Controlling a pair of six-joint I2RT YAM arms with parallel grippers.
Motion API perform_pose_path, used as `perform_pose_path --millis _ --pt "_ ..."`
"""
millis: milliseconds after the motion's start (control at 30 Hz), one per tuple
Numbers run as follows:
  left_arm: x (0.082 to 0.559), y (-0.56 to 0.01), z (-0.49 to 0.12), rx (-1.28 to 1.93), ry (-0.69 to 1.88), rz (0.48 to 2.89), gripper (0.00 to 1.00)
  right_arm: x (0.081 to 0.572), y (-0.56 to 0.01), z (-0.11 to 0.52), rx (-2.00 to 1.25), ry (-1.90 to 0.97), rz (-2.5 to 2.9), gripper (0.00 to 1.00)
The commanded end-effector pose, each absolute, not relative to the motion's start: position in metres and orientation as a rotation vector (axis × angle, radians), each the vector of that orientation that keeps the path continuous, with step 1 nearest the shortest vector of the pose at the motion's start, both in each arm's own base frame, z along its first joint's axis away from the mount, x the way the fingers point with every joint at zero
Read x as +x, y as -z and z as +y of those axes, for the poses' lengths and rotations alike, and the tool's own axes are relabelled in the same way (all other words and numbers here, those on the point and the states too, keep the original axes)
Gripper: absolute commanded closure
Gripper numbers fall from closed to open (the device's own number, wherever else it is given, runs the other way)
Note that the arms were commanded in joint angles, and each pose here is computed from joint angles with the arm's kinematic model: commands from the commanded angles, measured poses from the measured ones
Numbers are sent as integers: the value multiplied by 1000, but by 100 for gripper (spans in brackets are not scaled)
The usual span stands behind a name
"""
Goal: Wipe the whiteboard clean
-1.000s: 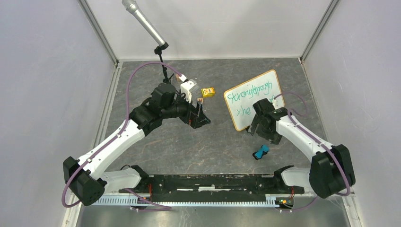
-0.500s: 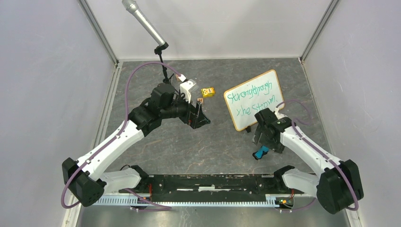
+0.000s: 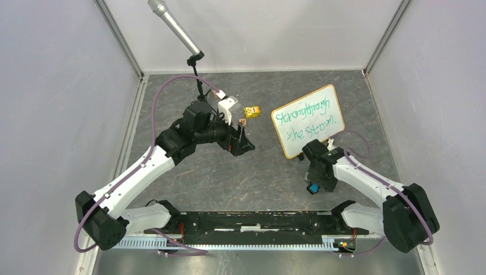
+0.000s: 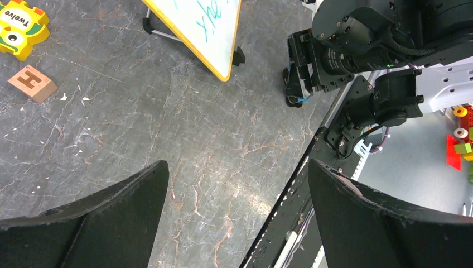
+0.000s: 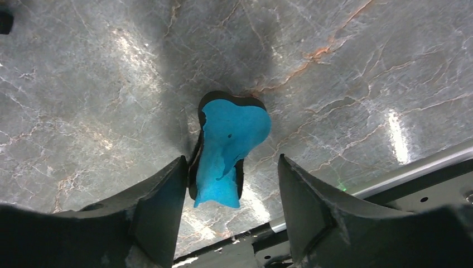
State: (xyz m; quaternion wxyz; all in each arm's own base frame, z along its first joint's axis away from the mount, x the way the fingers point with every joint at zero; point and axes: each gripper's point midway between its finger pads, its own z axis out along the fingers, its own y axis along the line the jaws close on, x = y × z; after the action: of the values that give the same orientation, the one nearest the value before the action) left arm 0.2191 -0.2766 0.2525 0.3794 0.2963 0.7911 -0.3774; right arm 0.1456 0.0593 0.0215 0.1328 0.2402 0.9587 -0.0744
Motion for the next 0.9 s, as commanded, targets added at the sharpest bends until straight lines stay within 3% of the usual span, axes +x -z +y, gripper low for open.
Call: perform_pose_path --millis 0,333,433,567,733,867 --pt "223 -262 -279 768 970 1976 0 158 -25 66 724 210 2729 37" --pt "223 -263 -279 767 969 1973 0 165 -28 56 639 302 2697 60" --pt "223 -262 -279 767 971 1974 0 173 -32 54 583 300 2670 62" --pt "222 -263 -279 766 972 1972 0 185 -35 60 376 231 2658 65" --pt "222 -262 -286 743 1031 1973 0 197 -42 60 132 176 2584 89" --pt "237 -253 -288 640 1042 2022 0 223 -71 73 -25 57 2406 91"
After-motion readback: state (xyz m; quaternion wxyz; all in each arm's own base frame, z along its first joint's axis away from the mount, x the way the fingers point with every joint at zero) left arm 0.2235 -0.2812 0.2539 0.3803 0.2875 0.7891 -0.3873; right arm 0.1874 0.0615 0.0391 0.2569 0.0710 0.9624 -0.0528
